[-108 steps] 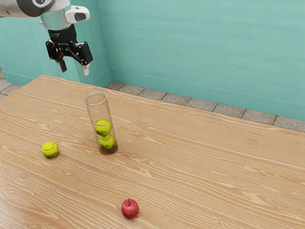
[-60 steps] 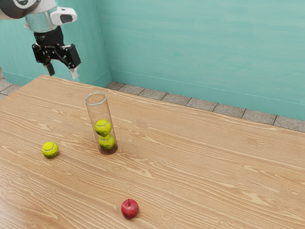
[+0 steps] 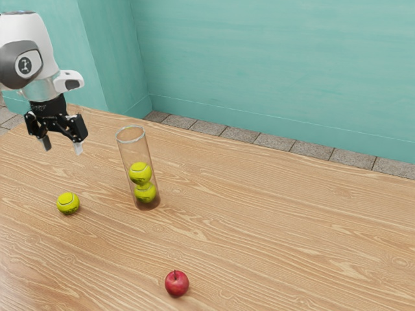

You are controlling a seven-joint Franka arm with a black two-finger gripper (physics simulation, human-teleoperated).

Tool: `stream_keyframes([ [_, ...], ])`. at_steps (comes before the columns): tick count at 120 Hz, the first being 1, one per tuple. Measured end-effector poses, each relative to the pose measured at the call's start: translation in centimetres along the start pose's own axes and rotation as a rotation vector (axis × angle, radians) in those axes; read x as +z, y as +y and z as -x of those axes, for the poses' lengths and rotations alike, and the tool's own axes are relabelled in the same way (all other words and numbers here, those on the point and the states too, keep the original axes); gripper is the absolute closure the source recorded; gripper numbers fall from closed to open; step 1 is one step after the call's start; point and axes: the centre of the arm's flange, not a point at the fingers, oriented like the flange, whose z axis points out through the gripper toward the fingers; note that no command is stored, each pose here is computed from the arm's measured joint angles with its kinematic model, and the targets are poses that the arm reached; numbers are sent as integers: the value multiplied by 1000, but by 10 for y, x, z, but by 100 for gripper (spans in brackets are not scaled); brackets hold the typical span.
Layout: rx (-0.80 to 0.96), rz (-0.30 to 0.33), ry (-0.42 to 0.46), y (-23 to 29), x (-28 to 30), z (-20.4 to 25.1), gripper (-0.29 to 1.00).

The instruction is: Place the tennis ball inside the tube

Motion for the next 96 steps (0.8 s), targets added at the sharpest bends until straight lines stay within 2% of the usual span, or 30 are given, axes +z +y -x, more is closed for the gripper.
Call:
stream_keyframes([
  [56,80,-45,72,-56,99,-41,0],
  [96,95,-44,27,-91,168,-50,0],
])
